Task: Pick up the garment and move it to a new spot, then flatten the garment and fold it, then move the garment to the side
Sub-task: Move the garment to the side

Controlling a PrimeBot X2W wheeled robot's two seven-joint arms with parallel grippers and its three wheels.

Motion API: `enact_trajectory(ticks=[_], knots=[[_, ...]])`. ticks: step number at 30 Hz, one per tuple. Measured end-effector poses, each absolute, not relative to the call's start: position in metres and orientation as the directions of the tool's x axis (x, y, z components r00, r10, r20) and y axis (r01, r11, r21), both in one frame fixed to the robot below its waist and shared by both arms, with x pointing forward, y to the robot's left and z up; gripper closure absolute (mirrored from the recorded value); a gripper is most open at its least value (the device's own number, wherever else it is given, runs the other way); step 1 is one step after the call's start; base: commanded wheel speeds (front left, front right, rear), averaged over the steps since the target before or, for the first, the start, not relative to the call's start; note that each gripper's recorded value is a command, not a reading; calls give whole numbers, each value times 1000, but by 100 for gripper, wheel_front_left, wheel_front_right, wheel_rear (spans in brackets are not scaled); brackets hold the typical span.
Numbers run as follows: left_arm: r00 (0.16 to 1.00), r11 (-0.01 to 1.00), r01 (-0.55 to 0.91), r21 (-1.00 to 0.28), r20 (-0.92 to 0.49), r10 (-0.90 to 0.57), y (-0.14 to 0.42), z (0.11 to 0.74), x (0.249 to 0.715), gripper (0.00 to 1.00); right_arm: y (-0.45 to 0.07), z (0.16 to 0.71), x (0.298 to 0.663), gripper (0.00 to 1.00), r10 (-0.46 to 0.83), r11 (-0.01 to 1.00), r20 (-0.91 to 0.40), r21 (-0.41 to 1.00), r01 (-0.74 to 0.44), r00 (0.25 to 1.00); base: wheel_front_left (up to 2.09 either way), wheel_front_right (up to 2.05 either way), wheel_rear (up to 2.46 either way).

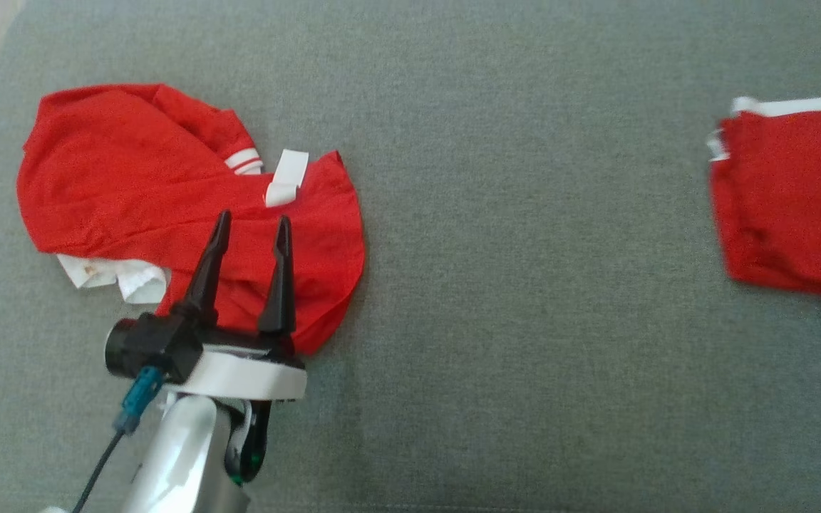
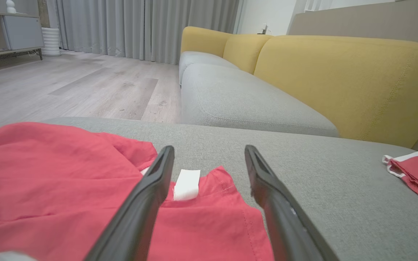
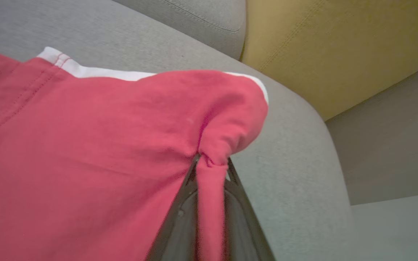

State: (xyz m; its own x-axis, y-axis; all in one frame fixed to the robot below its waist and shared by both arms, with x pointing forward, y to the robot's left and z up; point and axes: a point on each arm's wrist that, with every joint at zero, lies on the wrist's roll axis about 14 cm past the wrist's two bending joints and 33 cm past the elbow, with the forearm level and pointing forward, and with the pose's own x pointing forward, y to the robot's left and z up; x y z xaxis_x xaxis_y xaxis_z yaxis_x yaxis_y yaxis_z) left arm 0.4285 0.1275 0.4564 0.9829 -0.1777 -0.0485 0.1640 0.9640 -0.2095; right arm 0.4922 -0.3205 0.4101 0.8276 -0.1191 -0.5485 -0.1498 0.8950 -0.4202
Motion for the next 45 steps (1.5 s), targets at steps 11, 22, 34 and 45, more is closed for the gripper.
enact_trajectory(ticks=[11,22,34,45], knots=[[986,969,145,-199,-52,-158,139,452,441,0,-366,426,519,100,-226,871,-514,-487,-65,828,0,0,0],[987,972,145,-187,-41,-155,141,457,440,0,-362,434,522,0,-223,898,-475,-440,-10,852,0,0,0],[984,969,180,-172,45,-174,133,492,432,0,-263,501,539,0,6,962,-200,-267,-61,980,0,0,0],[973,962,218,-165,117,-200,120,521,403,0,-178,562,483,0,148,989,119,-25,-146,982,0,0,0]])
